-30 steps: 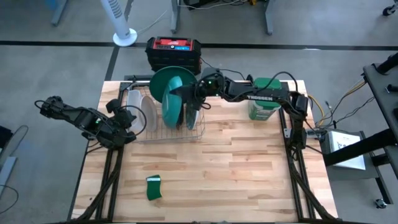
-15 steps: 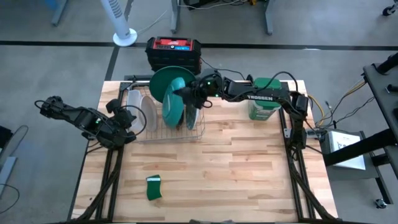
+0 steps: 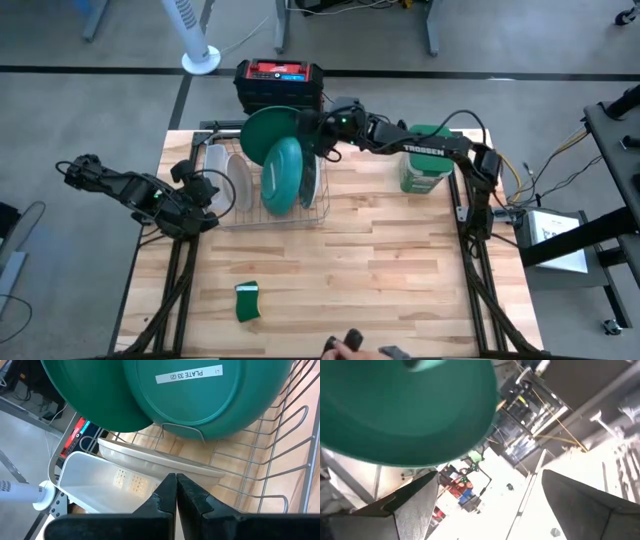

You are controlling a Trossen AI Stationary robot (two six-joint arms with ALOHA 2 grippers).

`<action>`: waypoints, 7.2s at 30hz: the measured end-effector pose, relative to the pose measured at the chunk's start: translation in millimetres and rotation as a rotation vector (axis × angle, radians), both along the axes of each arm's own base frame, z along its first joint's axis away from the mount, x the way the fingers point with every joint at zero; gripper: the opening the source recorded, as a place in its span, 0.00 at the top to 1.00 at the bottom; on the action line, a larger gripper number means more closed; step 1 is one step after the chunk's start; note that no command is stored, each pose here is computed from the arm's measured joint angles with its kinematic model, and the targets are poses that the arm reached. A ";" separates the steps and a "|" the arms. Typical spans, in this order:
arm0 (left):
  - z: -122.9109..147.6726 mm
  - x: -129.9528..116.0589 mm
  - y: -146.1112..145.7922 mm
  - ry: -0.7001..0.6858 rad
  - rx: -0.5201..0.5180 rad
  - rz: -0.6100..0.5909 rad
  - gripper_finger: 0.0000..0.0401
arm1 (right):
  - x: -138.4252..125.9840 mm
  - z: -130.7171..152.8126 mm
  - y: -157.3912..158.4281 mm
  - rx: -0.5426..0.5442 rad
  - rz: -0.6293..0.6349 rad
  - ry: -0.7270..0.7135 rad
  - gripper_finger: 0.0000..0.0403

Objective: Sort dishes
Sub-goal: Put the light blue plate on the dish rack

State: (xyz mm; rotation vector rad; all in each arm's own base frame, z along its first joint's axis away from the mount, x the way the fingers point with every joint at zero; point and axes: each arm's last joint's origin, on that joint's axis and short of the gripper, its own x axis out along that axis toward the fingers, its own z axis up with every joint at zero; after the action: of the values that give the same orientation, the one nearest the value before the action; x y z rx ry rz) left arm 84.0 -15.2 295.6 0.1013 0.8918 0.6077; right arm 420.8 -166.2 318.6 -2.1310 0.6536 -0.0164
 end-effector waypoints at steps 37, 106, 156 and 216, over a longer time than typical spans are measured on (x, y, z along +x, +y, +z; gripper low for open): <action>1.8 6.4 -2.7 -0.061 -0.023 0.001 1.00 | -1.3 -16.6 48.0 0.957 -0.265 -0.160 0.46; 0.4 15.0 -6.5 -0.036 0.000 -0.033 1.00 | 9.9 -31.1 61.8 0.799 -0.233 -0.063 0.50; -2.7 22.2 -9.5 -0.003 0.019 -0.034 1.00 | 18.4 14.1 69.8 0.685 0.194 -0.307 1.00; 4.4 23.5 -6.5 -0.121 0.139 0.034 1.00 | 13.2 21.6 64.3 0.658 0.754 -0.210 1.00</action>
State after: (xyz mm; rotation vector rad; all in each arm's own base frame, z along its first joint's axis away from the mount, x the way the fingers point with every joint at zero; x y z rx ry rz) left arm 107.5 -21.7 300.0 0.1736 0.7353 0.7001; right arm 434.0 -101.9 340.2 -1.5788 -0.2739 0.3362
